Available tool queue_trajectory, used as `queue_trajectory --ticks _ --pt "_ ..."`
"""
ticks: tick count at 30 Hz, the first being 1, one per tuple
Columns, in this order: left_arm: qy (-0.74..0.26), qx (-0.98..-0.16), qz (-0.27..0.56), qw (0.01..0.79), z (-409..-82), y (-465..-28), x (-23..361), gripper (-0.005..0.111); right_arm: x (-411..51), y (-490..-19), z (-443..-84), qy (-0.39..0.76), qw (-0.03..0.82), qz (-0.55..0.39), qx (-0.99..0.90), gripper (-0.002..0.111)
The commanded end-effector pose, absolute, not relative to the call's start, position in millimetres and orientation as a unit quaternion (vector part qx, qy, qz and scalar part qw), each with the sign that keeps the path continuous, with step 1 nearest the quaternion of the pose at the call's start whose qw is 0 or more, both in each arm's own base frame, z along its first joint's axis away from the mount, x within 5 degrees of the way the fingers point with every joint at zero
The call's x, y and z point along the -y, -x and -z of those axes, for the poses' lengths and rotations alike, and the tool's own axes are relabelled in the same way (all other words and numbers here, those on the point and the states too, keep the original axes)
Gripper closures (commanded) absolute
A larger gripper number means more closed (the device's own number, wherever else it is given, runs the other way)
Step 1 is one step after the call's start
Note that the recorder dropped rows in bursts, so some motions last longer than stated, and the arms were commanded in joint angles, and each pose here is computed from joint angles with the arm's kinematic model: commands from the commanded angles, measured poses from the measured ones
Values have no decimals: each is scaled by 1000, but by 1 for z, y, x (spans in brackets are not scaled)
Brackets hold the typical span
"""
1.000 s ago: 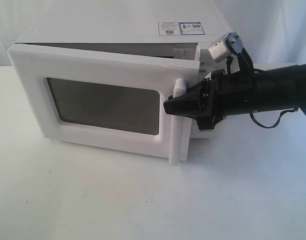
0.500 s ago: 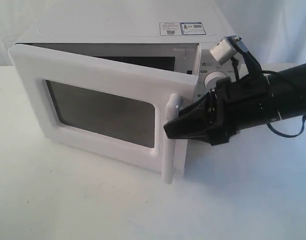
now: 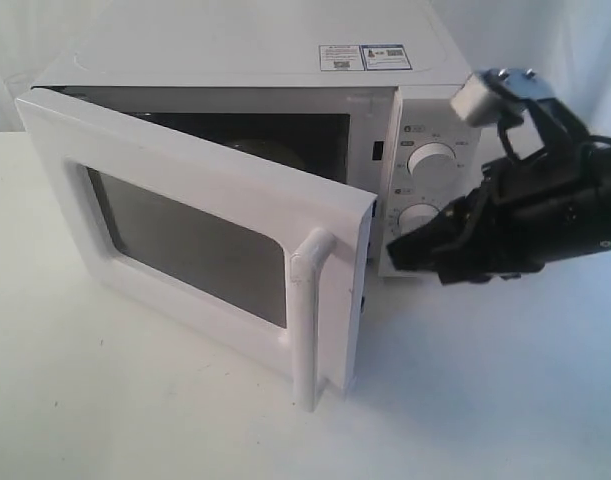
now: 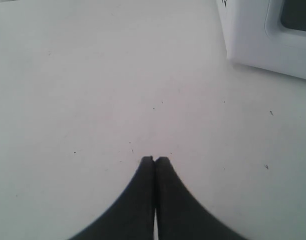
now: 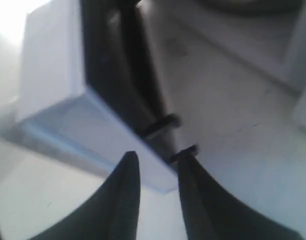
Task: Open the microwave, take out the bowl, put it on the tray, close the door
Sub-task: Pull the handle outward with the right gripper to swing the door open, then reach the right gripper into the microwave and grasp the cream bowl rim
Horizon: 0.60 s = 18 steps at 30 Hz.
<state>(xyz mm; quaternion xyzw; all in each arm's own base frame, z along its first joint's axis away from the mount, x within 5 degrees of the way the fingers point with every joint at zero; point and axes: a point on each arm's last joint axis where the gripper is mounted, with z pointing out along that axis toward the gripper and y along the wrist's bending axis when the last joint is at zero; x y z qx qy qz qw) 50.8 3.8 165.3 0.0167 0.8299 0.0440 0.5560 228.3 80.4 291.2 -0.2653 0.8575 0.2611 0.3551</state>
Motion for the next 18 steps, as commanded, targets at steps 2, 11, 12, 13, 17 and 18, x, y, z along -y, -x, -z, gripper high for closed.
queue_trajectory --ticks 2,11,12,13,17,18 --pt "-14 -829 -42 557 -164 -51 -4 107 -80 -240 -288 218 431 -227 -845 96" --pt "-14 -829 -42 557 -164 -51 -4 107 -117 -241 -273 299 421 -292 -805 108" --pt "-14 -829 -42 557 -164 -51 -4 107 -120 -239 -273 305 417 -296 -803 108" --pt "-14 -829 -42 557 -164 -51 -4 107 -123 -236 -272 318 410 -304 -799 108" --pt "-14 -829 -42 557 -164 -51 -4 107 -141 -222 -274 351 383 -352 -778 108" --pt "-14 -829 -42 557 -164 -51 -4 107 -146 -219 -275 360 378 -359 -774 108"
